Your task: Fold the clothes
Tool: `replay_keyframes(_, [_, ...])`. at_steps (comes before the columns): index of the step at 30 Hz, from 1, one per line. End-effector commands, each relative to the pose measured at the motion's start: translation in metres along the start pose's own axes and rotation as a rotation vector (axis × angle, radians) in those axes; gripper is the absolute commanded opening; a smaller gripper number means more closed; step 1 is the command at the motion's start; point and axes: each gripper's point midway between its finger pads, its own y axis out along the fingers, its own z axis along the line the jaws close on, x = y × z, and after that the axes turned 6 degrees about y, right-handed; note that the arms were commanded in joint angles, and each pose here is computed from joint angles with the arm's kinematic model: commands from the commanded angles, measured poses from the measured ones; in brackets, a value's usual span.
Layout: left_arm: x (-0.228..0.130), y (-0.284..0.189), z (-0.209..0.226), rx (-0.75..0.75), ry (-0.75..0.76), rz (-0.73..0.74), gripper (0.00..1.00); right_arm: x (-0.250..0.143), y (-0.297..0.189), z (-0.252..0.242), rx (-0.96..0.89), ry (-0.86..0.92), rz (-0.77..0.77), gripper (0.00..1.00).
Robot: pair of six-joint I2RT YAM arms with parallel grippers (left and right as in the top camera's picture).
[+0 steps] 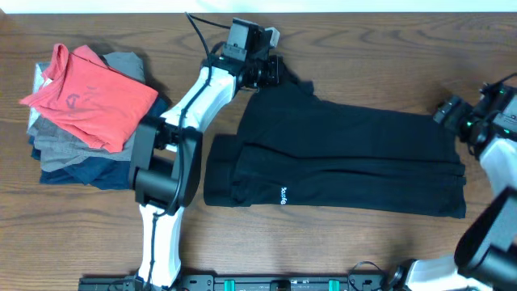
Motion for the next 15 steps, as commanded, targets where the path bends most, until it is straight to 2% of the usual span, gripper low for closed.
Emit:
replay_keyframes(1, [0.002,-0.013,-0.012,-0.014,-0.014,0.014,0.06,-0.013,0.026,-0.014,-0.066,0.000,0.028,0.89])
replay_keyframes(5, [-0.012,-0.014,-0.008,0.004,-0.035,0.067,0.06,-0.027,0.049,-0.028,-0.103,0.026,0.062,0.86])
replay_keyframes(8, [-0.018,-0.014,-0.006,0.010,-0.041,0.090,0.06,-0.031,0.059,-0.050,-0.206,0.061,0.051,0.87])
replay_keyframes(15, [-0.021,-0.015,-0.006,0.014,-0.048,0.101,0.06,-0.024,0.068,-0.050,-0.199,0.115,0.002,0.86])
